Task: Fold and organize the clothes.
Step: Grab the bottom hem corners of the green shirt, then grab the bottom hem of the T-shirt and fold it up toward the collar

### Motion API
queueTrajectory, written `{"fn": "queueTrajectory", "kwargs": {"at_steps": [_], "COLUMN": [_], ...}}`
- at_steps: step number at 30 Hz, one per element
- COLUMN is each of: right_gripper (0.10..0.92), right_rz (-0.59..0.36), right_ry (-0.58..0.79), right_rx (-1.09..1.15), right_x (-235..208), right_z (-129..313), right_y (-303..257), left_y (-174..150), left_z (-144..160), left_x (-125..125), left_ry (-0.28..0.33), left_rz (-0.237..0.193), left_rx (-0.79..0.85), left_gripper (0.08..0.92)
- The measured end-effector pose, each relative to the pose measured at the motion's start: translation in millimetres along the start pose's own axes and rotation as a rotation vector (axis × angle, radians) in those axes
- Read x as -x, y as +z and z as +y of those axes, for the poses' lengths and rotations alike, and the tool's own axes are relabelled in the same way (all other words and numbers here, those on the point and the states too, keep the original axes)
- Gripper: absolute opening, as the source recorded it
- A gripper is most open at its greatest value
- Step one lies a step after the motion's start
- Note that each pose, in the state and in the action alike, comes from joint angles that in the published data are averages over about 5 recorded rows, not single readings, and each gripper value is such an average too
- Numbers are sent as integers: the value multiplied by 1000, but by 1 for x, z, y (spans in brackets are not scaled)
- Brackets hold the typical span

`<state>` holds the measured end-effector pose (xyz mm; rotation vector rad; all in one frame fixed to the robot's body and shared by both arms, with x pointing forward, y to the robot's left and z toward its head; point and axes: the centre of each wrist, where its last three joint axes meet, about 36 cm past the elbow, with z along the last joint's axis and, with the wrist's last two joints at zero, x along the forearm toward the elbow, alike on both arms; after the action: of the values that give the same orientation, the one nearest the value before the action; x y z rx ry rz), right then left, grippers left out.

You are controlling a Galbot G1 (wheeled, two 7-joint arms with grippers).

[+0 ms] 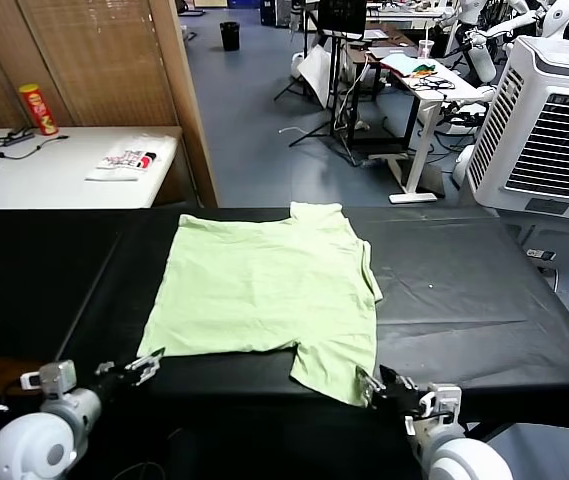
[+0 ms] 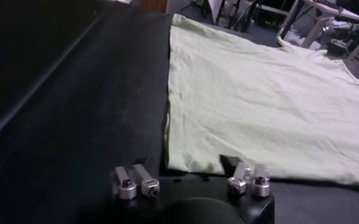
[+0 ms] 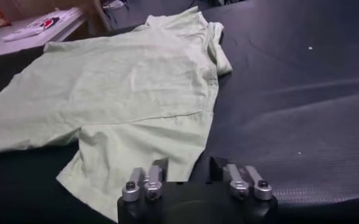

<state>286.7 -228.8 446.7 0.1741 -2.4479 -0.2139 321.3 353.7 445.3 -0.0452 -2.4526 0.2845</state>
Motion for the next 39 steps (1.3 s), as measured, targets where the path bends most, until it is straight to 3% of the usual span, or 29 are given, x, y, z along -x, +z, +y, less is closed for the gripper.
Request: {"fn": "queueTrajectory", "kwargs": {"at_steps": [3,6,18,23,32,39], "right_gripper": [121,121,121,121,121,121], "right_rz": [-10,-22,-45,-111,-234,-272], "right_ry": [19,31,13,-4,-50,-65], "right_rx": [0,-2,-20,-75,-168,-210], "right_x": [-8,-19,-55,-42,9,51], "right_z": [1,1,2,-9,-27,-34], "right_y": [-1,-4,-7,-12,-23,-46], "left_y": [-1,0,1,1,-14,-25], "left_z": [-1,-3,-7,-13,-23,-30], "left_x": [-1,-3,-37,-51,-30,-2], "left_ry": [-1,-4,-22,-21,-10,-2], "left_rz": [-4,-4,-22,-81,-194,-235], "left_rx": [2,6,28,28,23,39], "left_gripper": [207,131,127,127,127,127]}}
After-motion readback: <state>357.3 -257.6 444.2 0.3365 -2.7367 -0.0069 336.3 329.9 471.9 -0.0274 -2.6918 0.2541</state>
